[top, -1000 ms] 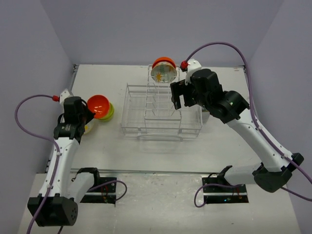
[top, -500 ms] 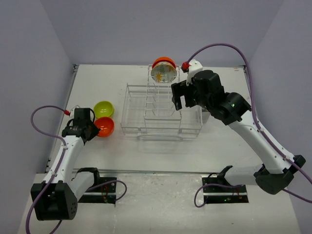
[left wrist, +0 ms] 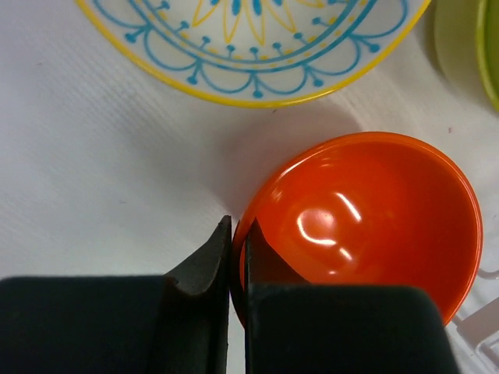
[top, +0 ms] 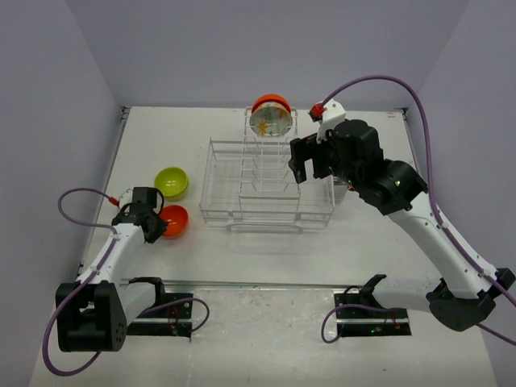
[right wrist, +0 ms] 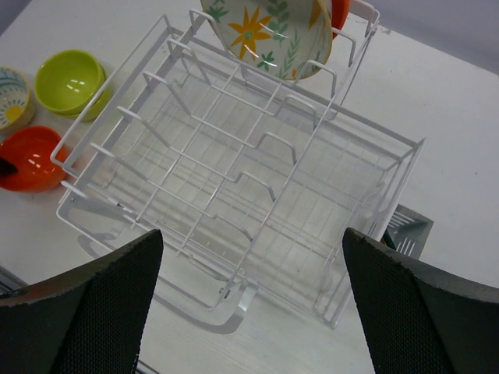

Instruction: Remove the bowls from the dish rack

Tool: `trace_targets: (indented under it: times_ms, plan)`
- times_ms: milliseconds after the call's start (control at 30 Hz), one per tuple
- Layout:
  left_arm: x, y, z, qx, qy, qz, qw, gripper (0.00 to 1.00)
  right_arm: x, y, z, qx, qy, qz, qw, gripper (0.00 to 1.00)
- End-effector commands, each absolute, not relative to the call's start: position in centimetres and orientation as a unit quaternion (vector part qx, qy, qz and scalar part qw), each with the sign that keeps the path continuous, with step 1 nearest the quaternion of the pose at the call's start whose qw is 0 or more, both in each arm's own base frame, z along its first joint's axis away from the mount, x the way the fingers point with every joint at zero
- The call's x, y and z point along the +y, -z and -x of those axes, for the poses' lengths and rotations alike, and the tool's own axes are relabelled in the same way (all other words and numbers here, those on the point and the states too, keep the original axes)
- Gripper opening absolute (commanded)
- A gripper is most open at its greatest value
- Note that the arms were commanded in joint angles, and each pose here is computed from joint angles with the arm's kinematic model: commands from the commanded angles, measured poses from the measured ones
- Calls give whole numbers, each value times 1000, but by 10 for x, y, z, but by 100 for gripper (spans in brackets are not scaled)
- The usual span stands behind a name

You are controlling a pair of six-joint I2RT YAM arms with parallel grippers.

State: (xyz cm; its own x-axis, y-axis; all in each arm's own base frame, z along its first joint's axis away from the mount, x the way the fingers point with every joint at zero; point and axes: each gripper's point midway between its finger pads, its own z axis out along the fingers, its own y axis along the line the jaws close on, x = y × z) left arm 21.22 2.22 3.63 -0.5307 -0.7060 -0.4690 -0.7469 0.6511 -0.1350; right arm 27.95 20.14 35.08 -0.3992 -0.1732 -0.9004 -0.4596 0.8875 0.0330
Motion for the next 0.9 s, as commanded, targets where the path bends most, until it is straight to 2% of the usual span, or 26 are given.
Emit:
trace_targets:
  times_ms: [0,33,67,100,133,167,200,433,567,733,767,867]
  plan:
    - [17,-29,-221,876,-40,409,254,0,200,-365,-281,808,-146,191,537,98]
    - [16,-30,-222,878,-38,403,253,3,199,-365,-281,809,-144,190,538,98]
    - [15,-32,-223,879,-36,402,254,15,199,-367,-281,807,-145,189,540,98]
    - [13,-33,-223,881,-32,397,255,34,199,-367,-281,807,-145,190,540,98]
    - [12,-39,-224,878,-25,398,264,73,198,-367,-282,807,-142,189,541,98]
    - [11,-42,-223,877,-23,399,267,93,198,-368,-284,807,-141,187,542,98]
    - [9,-45,-224,876,-18,398,273,100,198,-369,-285,807,-138,185,543,98]
    - [-15,-71,-232,873,51,376,306,100,202,-369,-298,809,-121,186,544,99]
    - [-22,-103,-245,872,81,350,332,100,202,-387,-326,782,-76,190,588,99]
    - [-15,-208,-253,848,89,274,444,100,201,-394,-368,758,36,244,604,99]
    - [-12,-244,-254,836,84,241,485,100,202,-395,-374,750,59,267,602,98]
    - [-5,-290,-246,829,59,190,523,100,214,-392,-396,733,97,309,598,88]
